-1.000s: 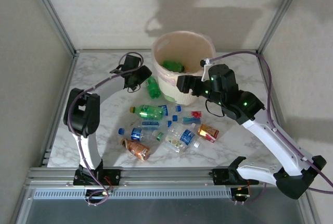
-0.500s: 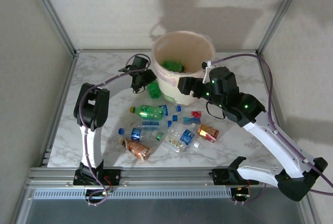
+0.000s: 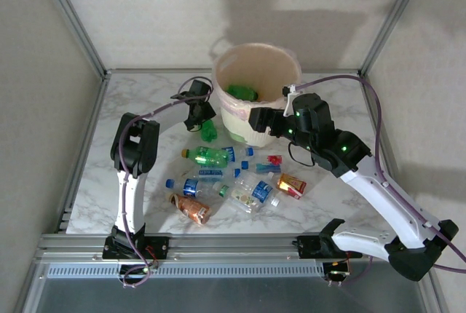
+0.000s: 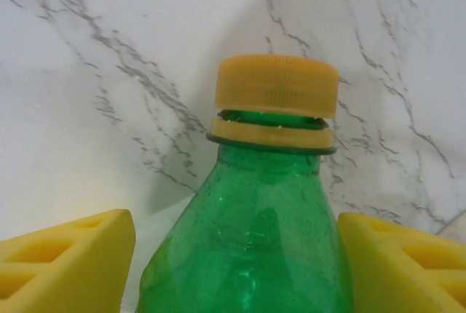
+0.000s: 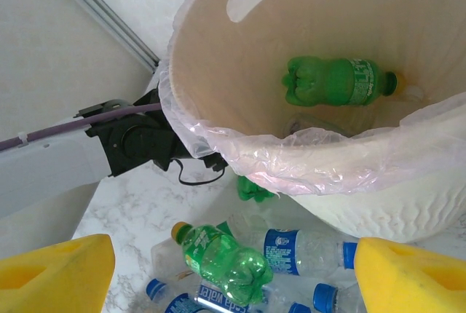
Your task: Put the plastic bottles in the bin
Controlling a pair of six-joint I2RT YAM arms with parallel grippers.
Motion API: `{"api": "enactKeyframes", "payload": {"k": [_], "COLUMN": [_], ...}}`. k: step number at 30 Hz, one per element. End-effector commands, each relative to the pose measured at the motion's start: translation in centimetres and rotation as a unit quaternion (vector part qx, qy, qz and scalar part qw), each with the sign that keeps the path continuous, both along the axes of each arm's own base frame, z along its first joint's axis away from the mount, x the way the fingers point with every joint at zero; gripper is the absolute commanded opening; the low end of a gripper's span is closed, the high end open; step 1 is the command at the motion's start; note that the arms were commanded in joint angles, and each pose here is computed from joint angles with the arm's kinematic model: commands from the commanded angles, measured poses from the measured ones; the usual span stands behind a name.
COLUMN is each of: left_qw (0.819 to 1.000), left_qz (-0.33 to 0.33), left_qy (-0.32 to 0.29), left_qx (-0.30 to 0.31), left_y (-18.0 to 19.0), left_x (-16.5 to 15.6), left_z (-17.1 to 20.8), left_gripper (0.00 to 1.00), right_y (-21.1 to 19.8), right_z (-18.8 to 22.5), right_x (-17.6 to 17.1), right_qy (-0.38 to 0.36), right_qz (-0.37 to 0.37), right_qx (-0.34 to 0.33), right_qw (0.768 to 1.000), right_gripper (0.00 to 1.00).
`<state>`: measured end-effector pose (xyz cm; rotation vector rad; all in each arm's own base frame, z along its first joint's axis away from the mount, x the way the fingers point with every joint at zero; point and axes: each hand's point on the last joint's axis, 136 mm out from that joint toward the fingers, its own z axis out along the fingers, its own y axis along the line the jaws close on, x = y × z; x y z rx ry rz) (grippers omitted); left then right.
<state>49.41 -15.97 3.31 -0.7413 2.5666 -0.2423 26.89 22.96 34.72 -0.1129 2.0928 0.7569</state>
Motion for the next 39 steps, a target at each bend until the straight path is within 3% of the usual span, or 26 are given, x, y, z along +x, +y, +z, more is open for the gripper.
{"api": "enactKeyframes", "payload": {"k": [1,7,11,23,29,39], "left_qw": [0.999,0.999,0.999,0.987,0.964,0.886], "left_qz": [-0.003,0.012,0.021,0.066,0.053,-0.036], "left_qy": [0.018,0.01,-0.002,-0.138,-0.219,-0.361], "left_qx": [0.05,0.038,0.024,-0.047,-0.144,-0.29], "left_y": [1.4,2.2,2.5,5.2,4.9,1.8], "left_x": [-0.8,-1.0,-0.7,0.5,-0.7,-5.7], "left_z": [-0.8,-0.7,0.3,12.5,20.2,33.7], "left_gripper": [0.67,0.53,0.51,0.51,0.51,0.55], "right_y": [0.2,0.3,0.3,1.9,3.7,6.9], "right_z": [0.9,1.1,1.2,1.9,1.9,5.6], "right_x": [0.1,0.2,0.3,-0.3,-0.9,-2.6], "right_qy": [-0.009,-0.011,-0.011,-0.015,-0.013,-0.043], "right_qz": [-0.003,-0.004,-0.004,0.027,0.053,0.116], "right_qx": [0.006,0.003,0.001,0.011,0.011,0.089], "right_qw": [1.0,1.0,1.0,0.999,0.998,0.988], "right_gripper": [0.86,0.86,0.86,0.86,0.88,0.92]}}
